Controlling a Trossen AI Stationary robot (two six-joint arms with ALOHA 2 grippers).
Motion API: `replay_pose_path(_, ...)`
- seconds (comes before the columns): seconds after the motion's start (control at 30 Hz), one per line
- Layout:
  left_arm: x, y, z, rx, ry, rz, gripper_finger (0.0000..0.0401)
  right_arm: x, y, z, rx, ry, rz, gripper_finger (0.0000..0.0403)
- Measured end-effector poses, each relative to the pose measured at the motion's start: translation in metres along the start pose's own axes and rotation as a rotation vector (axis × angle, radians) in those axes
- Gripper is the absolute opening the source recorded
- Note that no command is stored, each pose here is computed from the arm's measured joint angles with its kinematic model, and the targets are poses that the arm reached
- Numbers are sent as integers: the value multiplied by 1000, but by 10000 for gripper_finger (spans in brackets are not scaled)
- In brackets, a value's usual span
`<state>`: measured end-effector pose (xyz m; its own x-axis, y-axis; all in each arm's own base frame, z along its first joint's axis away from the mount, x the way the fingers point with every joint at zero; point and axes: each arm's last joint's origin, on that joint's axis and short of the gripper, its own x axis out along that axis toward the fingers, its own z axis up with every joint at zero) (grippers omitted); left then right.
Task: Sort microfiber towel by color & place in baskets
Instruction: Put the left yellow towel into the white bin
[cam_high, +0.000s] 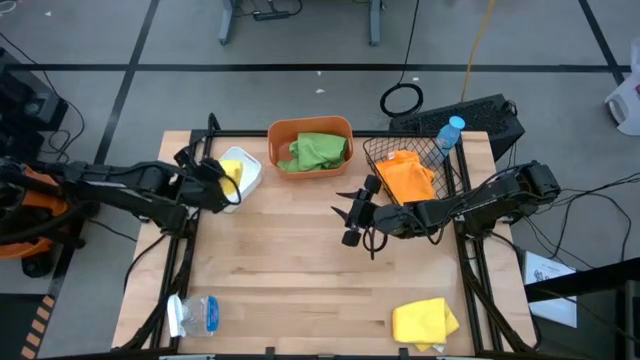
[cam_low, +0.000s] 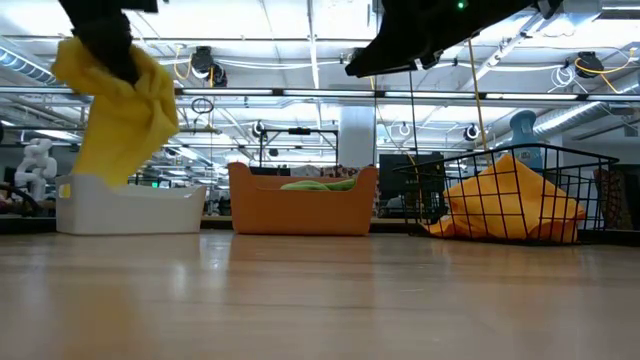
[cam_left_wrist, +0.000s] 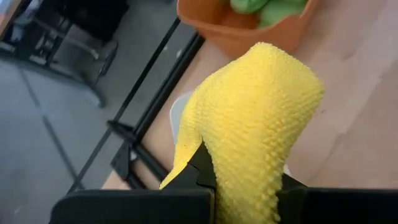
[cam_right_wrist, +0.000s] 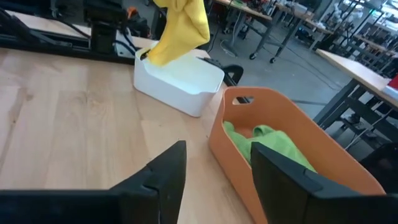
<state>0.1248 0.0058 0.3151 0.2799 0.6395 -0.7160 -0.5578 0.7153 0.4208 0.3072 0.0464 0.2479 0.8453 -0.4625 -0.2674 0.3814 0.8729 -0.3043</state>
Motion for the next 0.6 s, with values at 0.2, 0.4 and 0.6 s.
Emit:
replay_pose_path(0.2, 16, -7, 1, 5, 69, 38, 43, 0, 1, -3, 23, 22, 7, 169)
replay_pose_path(0.4, 31, -15, 4, 23, 73, 67, 85, -1, 1, -4, 45, 33, 12, 169)
replay_pose_path(0.6, 49, -17, 0, 18, 144, 84, 104, -1, 3, -5, 41, 42, 59, 169)
